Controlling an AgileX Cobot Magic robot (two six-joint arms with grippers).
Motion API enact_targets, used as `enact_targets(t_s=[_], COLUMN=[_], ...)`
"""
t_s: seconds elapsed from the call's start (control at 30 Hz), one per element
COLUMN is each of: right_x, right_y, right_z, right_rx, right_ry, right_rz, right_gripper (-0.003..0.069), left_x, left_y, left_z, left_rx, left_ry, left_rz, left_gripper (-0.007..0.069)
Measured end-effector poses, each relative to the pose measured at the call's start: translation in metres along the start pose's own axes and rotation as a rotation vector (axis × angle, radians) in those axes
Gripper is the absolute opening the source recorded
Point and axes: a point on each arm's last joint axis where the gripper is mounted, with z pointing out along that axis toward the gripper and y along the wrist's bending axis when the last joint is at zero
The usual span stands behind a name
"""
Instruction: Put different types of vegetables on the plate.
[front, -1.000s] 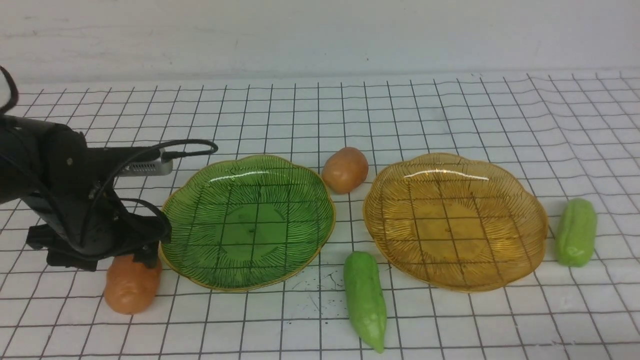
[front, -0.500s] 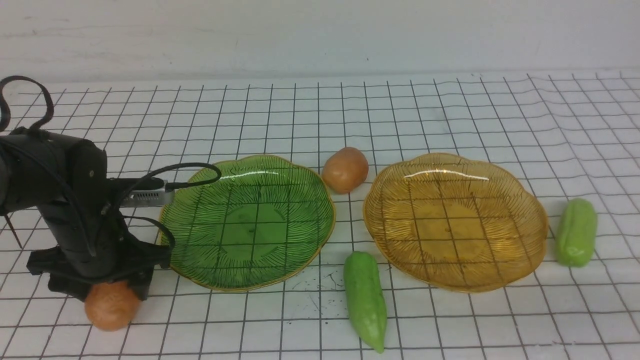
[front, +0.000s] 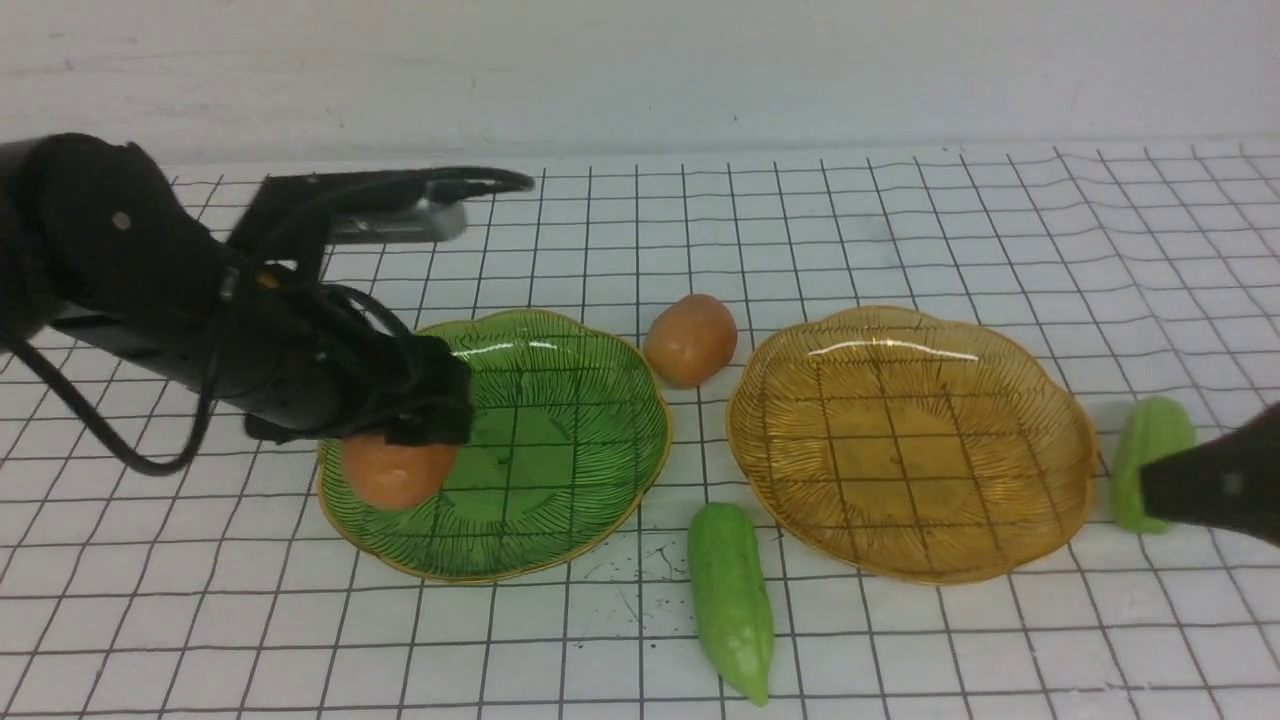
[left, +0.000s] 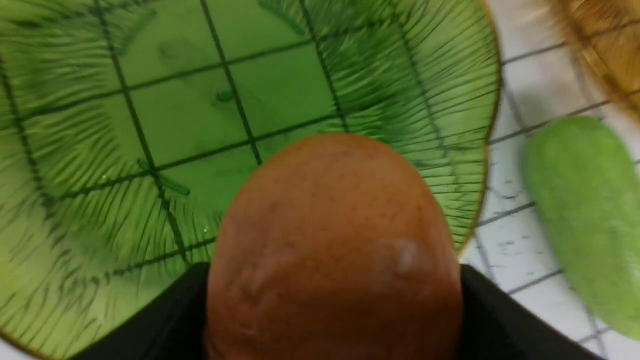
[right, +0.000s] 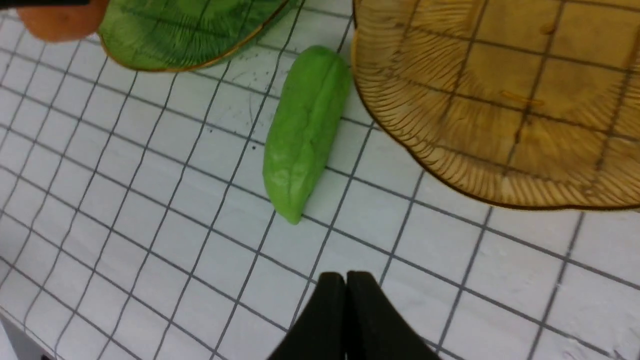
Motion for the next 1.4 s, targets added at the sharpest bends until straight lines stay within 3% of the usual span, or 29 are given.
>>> enact_targets(t_s=[0.23,0.4,0.63,0.77,0.87,0.93,1.07,1.13,1.17,1.2,1.23,1.27,1.3,1.33,1.4], right_x=[-0.008,-0.010,-0.010,-0.016,-0.019,-0.022,-0.023,-0.023,-0.022,-0.022,-0.020,-0.020,-0.019,-0.018,-0.018], right_y=[0.009,0.018,0.029,0.031,0.030,0.027,0.025,0.025,0.026,0.026,0.028,0.028,0.028,0.029,0.032], right_z=[0.054,0.087,0.130,0.151,0.163,0.178,0.194,0.198,0.198,0.197,0.195,0.195,0.190,0.184,0.165], right_rx=[0.011,0.022,0.036,0.040,0.040,0.041,0.040,0.034,0.030,0.029,0.025,0.025,0.028,0.028,0.033], right_ry=[0.061,0.066,0.058,0.073,0.091,0.109,0.156,0.189,0.213,0.216,0.261,0.261,0.300,0.326,0.356], right_rz=[0.001,0.010,-0.032,-0.042,-0.036,-0.020,0.001,0.008,0.005,0.006,-0.005,-0.005,-0.021,-0.030,-0.045], right_gripper=[0.0017,0.0109,0.0365,0.0511,0.0564,0.0594,0.0566,0.0499,0.0414,0.0402,0.0382,0.0382,0.0391,0.0391,0.0391], left_x=[-0.015,-0.022,-0.027,-0.032,-0.035,-0.039,-0.042,-0.043,-0.044,-0.044,-0.045,-0.045,-0.047,-0.048,-0.050], left_y=[0.005,0.007,0.010,0.012,0.012,0.011,0.009,0.008,0.008,0.008,0.007,0.007,0.006,0.005,0.003], left_z=[0.023,0.030,0.026,0.019,0.016,0.009,0.001,-0.002,-0.003,-0.004,-0.008,-0.008,-0.012,-0.016,-0.023], left_rx=[-0.020,-0.026,-0.075,-0.111,-0.122,-0.127,-0.124,-0.122,-0.121,-0.121,-0.120,-0.120,-0.120,-0.119,-0.119], left_ry=[0.028,0.043,0.077,0.088,0.094,0.111,0.144,0.157,0.160,0.160,0.160,0.162,0.153,0.143,0.123], left_rz=[0.029,0.041,0.048,0.041,0.036,0.031,0.045,0.056,0.060,0.060,0.061,0.061,0.063,0.066,0.073], left_gripper=[0.0506,0.0541,0.0649,0.0653,0.0638,0.0596,0.0491,0.0400,0.0356,0.0344,0.0215,0.0201,0.0107,0.0060,0.0014])
